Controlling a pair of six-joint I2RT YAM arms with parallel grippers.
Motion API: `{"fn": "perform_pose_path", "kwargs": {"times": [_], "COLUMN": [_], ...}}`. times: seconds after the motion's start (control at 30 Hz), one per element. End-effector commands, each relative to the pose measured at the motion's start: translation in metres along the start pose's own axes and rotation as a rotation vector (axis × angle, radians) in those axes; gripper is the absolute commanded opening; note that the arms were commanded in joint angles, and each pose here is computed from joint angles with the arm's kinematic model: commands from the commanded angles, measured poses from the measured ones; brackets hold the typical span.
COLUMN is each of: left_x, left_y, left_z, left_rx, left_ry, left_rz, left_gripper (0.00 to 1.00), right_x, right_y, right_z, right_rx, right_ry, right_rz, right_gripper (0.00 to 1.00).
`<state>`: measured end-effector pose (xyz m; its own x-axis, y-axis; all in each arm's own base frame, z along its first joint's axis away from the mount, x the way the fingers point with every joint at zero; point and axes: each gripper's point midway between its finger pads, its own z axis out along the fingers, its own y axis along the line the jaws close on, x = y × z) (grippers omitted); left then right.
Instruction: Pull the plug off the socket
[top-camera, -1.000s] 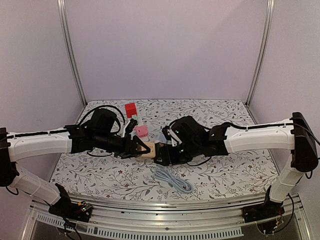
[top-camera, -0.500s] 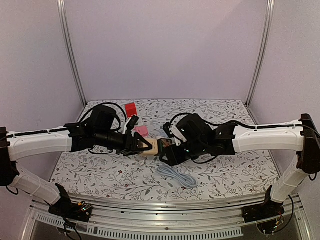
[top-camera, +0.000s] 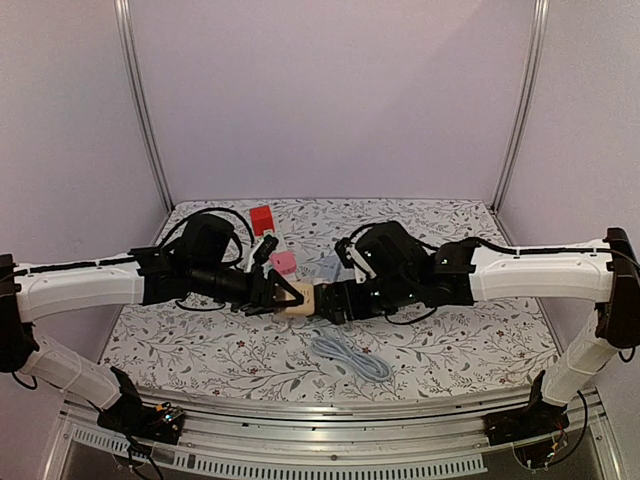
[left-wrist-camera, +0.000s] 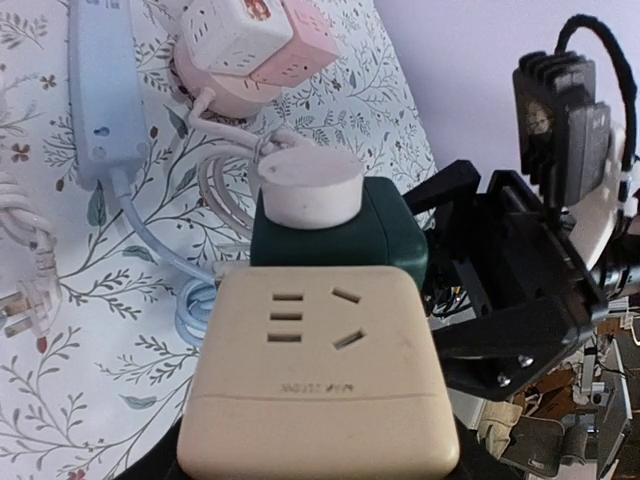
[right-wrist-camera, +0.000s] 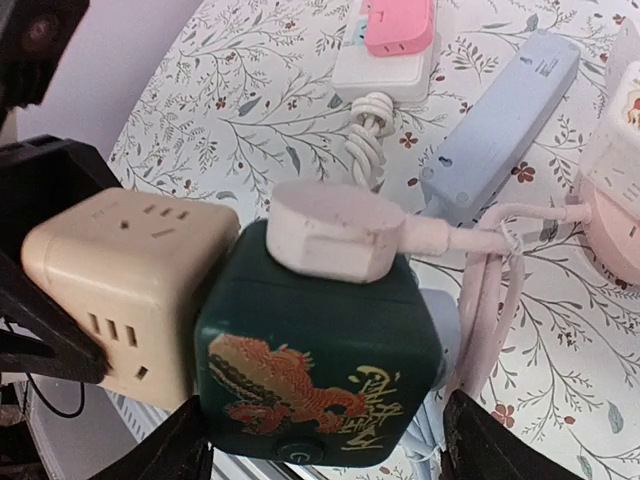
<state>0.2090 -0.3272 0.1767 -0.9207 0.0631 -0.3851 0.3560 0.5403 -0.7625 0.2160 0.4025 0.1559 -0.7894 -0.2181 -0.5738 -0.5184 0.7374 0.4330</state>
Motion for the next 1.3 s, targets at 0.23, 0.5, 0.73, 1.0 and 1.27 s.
{"fn": "perform_pose_path", "kwargs": {"times": [0.23, 0.5, 0.73, 1.0, 1.27], "left_x": [0.011, 0.016, 0.014, 0.014, 0.014], "left_y": [-0.033, -0.029, -0.03, -0.032, -0.032], "left_z": [-0.01, -0.014, -0.017, -0.017, -0.017], "left_rx": [0.151, 0.142, 0.144, 0.156, 0.155], "left_ry": [0.03, 0.02, 0.006, 0.004, 0.004], "left_rz": [0.107, 0.098, 0.103, 0.106, 0.102], "left_gripper": [0.05, 0.05, 0.04, 0.04, 0.04], "right_x": [-0.066, -0.046, -0.028, -0.01, -0.001], "right_y": [0.005, 0.009, 0.009, 0.012, 0.01], "right_z": [-0.042, -0.018, -0.007, 0.005, 0.015], "right_rx": [-0.039, -0.084, -0.082, -0.084, -0.074], "right_ry": [-0.197, -0.088, -0.03, 0.03, 0.058], "right_rz": [0.151, 0.232, 0.241, 0.249, 0.257], "right_gripper": [0.91, 0.85, 0.77, 0.77, 0.76]}}
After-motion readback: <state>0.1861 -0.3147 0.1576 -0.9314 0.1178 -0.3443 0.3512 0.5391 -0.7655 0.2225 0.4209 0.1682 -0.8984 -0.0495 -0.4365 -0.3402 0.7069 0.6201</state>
